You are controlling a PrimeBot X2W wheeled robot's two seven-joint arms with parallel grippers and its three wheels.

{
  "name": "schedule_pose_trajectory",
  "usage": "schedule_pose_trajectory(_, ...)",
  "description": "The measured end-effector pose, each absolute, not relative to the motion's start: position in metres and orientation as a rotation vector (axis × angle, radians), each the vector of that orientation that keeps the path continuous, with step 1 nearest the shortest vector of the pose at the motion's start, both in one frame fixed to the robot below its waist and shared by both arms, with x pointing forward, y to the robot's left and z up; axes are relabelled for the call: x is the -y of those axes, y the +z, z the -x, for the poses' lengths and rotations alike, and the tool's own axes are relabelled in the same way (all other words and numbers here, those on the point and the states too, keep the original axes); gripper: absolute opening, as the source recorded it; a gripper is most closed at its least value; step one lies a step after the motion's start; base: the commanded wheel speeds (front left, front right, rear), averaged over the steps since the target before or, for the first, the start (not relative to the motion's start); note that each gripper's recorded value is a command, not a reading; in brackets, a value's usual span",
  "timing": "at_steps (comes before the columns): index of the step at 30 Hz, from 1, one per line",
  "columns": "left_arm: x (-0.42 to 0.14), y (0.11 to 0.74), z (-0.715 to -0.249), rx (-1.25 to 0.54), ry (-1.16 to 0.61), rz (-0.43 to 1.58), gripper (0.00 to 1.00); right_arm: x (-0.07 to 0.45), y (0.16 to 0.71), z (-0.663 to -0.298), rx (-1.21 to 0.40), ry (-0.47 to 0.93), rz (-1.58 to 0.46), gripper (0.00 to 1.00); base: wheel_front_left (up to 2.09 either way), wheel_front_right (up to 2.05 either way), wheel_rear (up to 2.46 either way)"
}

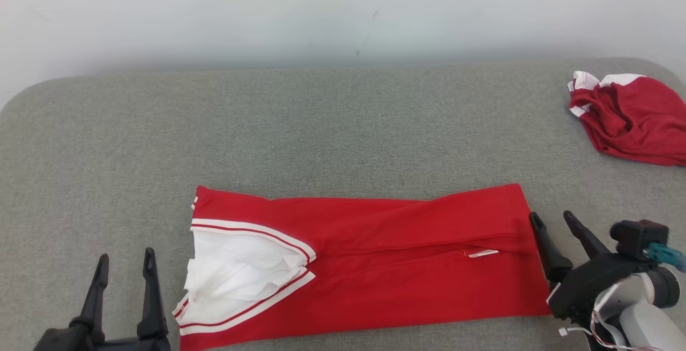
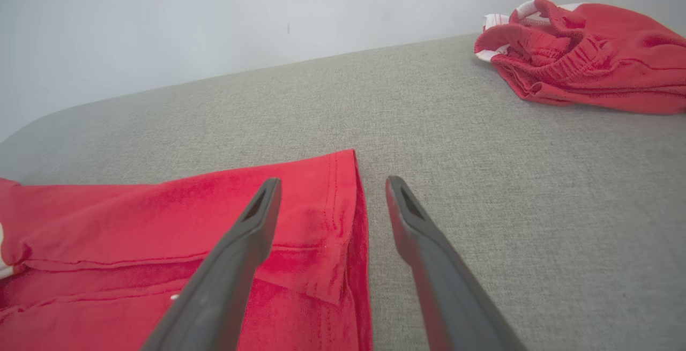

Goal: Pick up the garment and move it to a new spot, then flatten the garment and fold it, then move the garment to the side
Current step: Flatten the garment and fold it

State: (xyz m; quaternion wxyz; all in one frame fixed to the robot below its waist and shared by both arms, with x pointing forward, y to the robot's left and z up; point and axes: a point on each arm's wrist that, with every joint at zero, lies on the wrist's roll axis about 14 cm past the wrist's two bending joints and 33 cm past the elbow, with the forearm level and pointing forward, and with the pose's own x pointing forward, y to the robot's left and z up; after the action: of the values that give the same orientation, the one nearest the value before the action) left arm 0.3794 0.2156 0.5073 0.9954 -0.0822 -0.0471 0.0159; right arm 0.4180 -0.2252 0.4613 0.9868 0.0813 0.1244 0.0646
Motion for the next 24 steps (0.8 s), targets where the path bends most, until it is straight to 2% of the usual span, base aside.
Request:
schedule_pose_trajectory(10,-0.219,0.491,-0.363,0.042,0.049,0.095,1.00,0.225,0.435,-0.436,-0.372,0.077,-0.126,1.00,0.00,0.00,0.00)
schedule_pose_trajectory(18,-0.220,0.481,-0.355,0.008,0.053,0.087,1.00,0.222,0.395,-0.423,-0.524,0.030,-0.166,1.00,0.00,0.00,0.00)
schedule_pose_trajectory(21,-0.219,0.482,-0.354,0.009,0.047,0.087,1.00,0.221,0.392,-0.423,-0.533,0.027,-0.168,1.00,0.00,0.00,0.00)
schedule_pose_trajectory(22,-0.219,0.481,-0.354,0.008,0.045,0.086,1.00,0.219,0.390,-0.422,-0.541,0.028,-0.177,0.87,0.00,0.00,0.00)
schedule_pose_trajectory(23,-0.218,0.481,-0.353,0.006,0.044,0.085,1.00,0.217,0.389,-0.421,-0.546,0.032,-0.182,0.45,0.00,0.00,0.00)
schedule_pose_trajectory(24,-0.218,0.480,-0.353,0.003,0.043,0.082,1.00,0.216,0.389,-0.422,-0.547,0.033,-0.185,0.45,0.00,0.00,0.00)
